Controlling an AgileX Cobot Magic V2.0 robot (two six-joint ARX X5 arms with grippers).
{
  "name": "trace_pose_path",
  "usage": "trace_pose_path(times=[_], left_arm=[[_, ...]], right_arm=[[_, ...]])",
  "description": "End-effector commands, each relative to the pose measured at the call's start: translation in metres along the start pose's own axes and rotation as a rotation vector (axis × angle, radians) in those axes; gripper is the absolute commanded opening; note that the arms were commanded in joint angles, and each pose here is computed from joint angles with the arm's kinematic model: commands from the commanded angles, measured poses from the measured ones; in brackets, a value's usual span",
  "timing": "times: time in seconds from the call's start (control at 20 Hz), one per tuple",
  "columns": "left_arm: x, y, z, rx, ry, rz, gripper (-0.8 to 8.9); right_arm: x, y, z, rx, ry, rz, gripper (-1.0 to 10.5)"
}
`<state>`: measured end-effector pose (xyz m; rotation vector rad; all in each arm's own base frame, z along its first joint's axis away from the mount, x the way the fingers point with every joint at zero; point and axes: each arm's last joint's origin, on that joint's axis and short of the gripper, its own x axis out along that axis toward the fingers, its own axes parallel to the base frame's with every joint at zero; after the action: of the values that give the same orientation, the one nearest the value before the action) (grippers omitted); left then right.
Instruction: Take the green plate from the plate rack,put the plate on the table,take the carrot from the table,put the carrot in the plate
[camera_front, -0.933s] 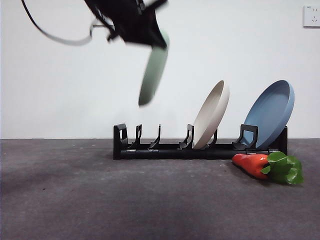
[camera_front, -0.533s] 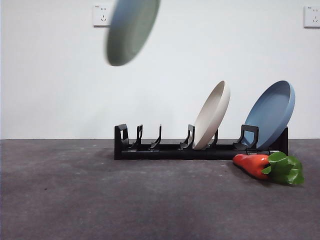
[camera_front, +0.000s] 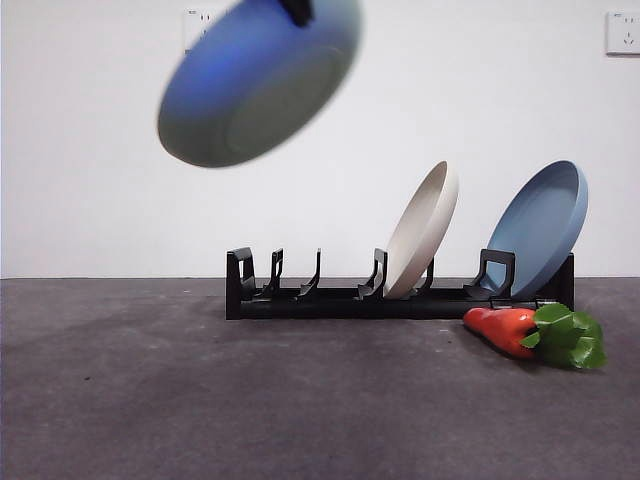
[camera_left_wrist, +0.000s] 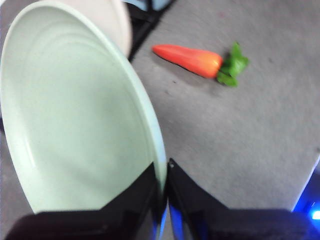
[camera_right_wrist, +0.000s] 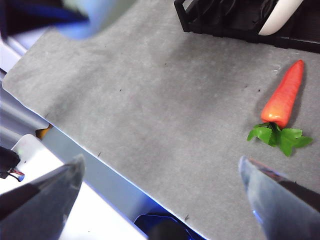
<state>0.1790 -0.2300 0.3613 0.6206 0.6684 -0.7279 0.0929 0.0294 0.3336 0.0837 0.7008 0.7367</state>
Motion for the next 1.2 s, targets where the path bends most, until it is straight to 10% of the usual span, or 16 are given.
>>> trace_pose_path(times=[0.05, 1.05, 1.2], left_arm=[[0.022, -0.019, -0.013, 0.059, 0.042, 0.011, -0.06], [0.169, -0.093, -0.088, 0.356, 0.265, -0.026, 0.01], [0.169, -0.095, -0.089, 0.302, 0.273, -0.072, 1.85]], right_arm=[[-0.001, 0.001, 0.001, -0.006, -0.009, -0.002, 6.3], [0.005, -0.004, 0.004, 0.012, 0.018, 0.0, 6.3], [0.01, -0.007, 0.006, 0.026, 0.038, 0.002, 6.3]])
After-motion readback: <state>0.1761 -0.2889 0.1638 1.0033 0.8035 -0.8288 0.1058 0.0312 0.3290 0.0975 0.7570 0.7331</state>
